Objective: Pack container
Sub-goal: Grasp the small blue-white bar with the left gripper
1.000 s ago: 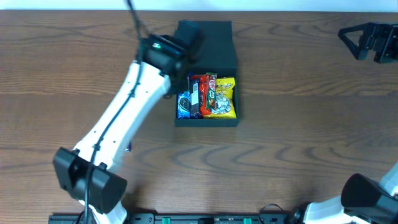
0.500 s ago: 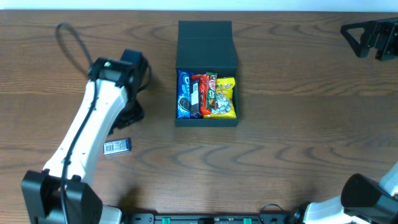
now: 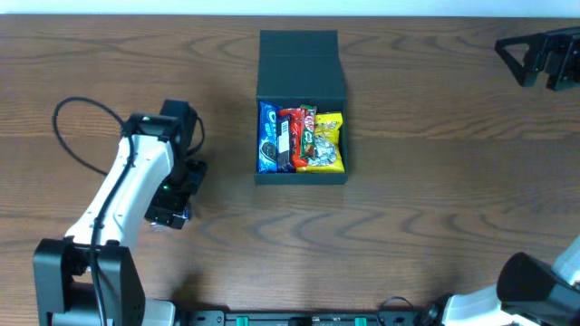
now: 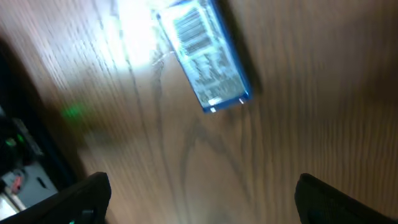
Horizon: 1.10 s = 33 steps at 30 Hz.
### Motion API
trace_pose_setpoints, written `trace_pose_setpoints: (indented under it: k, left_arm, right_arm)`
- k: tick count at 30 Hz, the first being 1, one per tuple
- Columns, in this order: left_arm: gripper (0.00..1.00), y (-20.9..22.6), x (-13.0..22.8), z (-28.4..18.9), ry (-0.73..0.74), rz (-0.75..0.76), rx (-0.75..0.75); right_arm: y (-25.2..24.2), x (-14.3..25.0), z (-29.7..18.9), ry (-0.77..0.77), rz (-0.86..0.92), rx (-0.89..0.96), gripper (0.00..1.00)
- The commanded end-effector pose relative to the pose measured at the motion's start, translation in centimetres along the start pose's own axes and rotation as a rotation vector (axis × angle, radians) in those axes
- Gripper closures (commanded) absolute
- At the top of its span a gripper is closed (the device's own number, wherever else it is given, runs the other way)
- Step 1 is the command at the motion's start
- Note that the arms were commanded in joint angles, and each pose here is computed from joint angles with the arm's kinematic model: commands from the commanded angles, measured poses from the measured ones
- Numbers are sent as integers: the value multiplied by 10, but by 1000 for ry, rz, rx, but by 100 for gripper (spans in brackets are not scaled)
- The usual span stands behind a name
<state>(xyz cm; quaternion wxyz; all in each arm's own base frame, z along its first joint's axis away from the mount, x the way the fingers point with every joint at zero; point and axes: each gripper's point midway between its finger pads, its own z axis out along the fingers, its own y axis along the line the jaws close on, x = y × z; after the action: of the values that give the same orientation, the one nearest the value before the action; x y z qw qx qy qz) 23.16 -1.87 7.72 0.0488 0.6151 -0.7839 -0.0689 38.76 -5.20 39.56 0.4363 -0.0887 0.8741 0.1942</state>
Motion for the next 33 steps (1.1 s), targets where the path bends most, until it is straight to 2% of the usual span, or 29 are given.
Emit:
trace_pose_setpoints:
  k: [1,6,14,26,27,28,33]
  left_arm:
    - [5,9,-6,12,43,-132,-24]
    - [5,7,-12,32,72,-179,5]
    - [4,-7,-24,51,14,-187,85]
    - [0,-3,-27,74,-18,-194,96]
    - [8,-2,-29,74,-28,-194,94]
    - [12,-1,-30,75,-36,-194,91]
    - [17,6,-35,80,-48,-209,73]
  right_arm:
    - [-1,1,0,2,-19,-3,1]
    - [-1,1,0,2,-24,-3,1]
    - [0,1,0,3,-25,-4,1]
    - [0,2,0,5,-22,-5,1]
    - [0,2,0,5,-22,-5,1]
    - [0,2,0,6,-21,-6,1]
    - [0,3,0,10,-17,-6,1]
